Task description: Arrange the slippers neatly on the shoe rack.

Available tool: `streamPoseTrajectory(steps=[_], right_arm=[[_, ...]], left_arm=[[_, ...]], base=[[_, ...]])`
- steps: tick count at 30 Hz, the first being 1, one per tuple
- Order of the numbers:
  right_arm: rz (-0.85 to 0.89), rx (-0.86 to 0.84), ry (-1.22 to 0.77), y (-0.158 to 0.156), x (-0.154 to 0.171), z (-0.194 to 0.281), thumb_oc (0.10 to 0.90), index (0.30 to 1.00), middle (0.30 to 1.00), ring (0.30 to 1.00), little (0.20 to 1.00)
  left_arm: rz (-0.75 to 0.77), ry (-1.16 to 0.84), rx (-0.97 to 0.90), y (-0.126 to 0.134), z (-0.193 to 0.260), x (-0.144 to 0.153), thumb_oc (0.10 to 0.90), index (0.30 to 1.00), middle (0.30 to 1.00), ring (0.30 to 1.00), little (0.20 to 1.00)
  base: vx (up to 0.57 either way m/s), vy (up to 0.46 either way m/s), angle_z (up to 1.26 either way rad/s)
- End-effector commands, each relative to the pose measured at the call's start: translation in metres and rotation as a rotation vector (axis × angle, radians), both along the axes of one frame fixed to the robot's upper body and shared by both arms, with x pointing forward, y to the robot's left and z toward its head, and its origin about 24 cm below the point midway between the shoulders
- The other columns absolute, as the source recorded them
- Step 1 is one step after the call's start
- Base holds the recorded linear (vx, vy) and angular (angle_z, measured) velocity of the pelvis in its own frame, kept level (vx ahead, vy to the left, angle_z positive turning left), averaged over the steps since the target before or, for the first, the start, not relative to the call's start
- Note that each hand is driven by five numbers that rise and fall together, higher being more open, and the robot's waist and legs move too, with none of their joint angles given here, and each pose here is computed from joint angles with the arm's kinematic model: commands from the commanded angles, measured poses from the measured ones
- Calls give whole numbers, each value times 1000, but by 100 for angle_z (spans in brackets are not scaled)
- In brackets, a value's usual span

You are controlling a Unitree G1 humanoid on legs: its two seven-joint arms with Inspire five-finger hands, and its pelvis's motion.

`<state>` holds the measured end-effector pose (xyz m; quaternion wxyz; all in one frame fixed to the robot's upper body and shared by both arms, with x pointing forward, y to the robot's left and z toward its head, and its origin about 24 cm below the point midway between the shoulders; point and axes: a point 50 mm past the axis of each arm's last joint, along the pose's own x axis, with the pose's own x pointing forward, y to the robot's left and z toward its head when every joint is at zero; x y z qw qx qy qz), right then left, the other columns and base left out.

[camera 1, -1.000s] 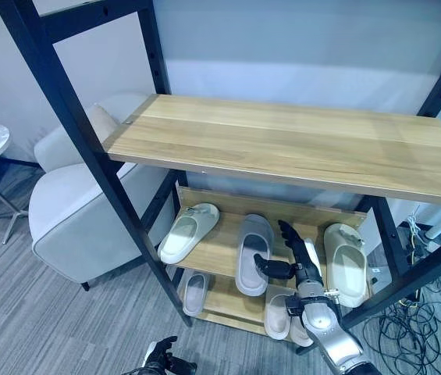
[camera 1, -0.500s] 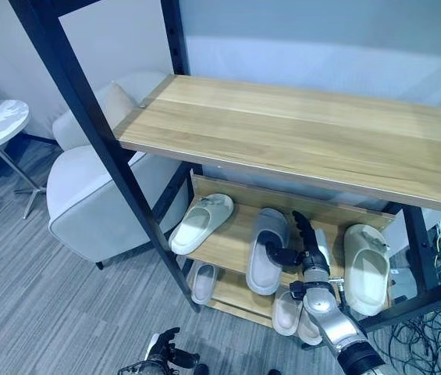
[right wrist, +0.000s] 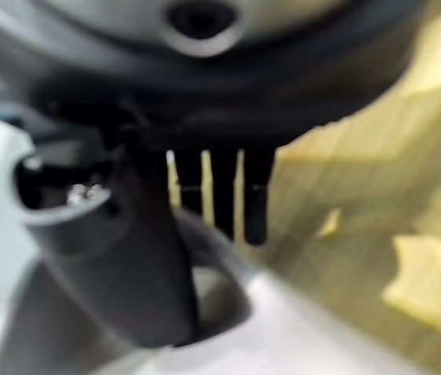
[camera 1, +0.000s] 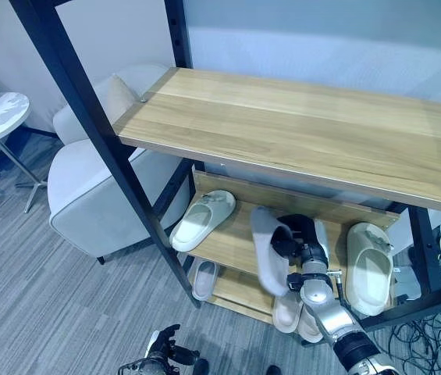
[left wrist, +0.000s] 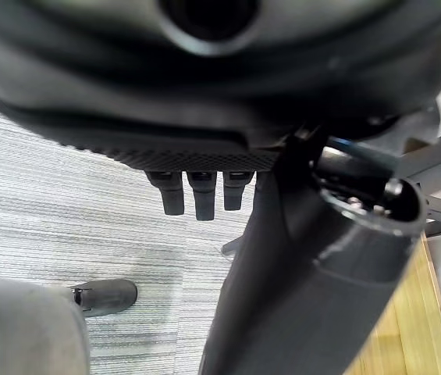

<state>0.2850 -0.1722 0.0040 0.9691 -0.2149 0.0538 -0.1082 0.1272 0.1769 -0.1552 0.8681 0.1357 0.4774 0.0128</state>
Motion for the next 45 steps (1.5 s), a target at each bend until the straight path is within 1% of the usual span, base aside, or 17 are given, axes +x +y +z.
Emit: streamPoseTrajectory(steps=[1, 12, 16, 20, 22, 26, 27, 28, 30, 37, 39, 40, 42, 44, 45], right_arm=[[45, -9, -257, 2, 11, 51, 400, 300, 300, 300, 300], [131, -98, -389, -5, -13, 77, 400, 300, 300, 300, 300], [194, -125, -464, -9, -31, 93, 400, 300, 300, 300, 300], [290, -73, -504, -2, -47, 103, 400, 300, 300, 300, 300], [393, 8, -510, 9, -53, 108, 400, 300, 300, 300, 300], [487, 58, -496, 15, -59, 110, 400, 300, 300, 300, 300], [488, 58, -496, 15, -59, 110, 400, 300, 300, 300, 300], [532, 90, -470, 19, -61, 108, 400, 300, 300, 300, 300], [596, 98, -434, 22, -62, 105, 400, 300, 300, 300, 300], [654, 79, -423, 21, -62, 107, 400, 300, 300, 300, 300], [691, 79, -438, 22, -59, 113, 400, 300, 300, 300, 300], [692, 79, -439, 22, -59, 113, 400, 300, 300, 300, 300], [721, 71, -449, 24, -57, 118, 400, 300, 300, 300, 300], [801, 56, -474, 30, -54, 127, 400, 300, 300, 300, 300], [833, 58, -477, 32, -54, 131, 400, 300, 300, 300, 300]], left_arm=[[-78, 208, 61, 2, -17, -55, 800, 900, 900, 900, 900], [-78, 205, 51, 1, -17, -55, 800, 900, 900, 900, 900], [-91, 207, 33, -1, -17, -56, 800, 900, 900, 900, 900], [-108, 202, 22, -4, -17, -54, 800, 900, 900, 900, 900], [-114, 182, 12, -5, -16, -49, 800, 900, 900, 900, 900], [-125, 163, 8, -5, -15, -44, 800, 900, 900, 900, 900], [-125, 163, 8, -5, -15, -44, 800, 900, 900, 900, 900], [-134, 153, 1, -7, -14, -41, 800, 900, 900, 900, 900], [-159, 138, 2, -6, -13, -35, 800, 900, 900, 900, 900], [-218, 91, 13, -5, -8, -20, 800, 900, 900, 900, 900], [-228, 37, 28, -2, -2, -2, 800, 900, 900, 900, 900], [-228, 36, 28, -2, -2, -1, 800, 900, 900, 900, 900], [-225, -11, 32, 0, 3, 13, 800, 900, 900, 900, 900], [-217, -65, 35, 3, 10, 29, 800, 900, 900, 900, 900], [-210, -73, 31, 4, 11, 30, 800, 900, 900, 900, 900]], base=[[0, 0, 0], [-13, -16, -2], [-57, -46, -12], [-80, -52, -25], [-98, -43, -19], [-50, -19, -33], [-55, -13, -2], [-67, -18, -1], [-72, -21, -12], [-66, -5, -6], [-222, -17, 8], [-179, -13, 11], [-245, -9, 14], [-339, -15, 27], [-244, -13, 43]])
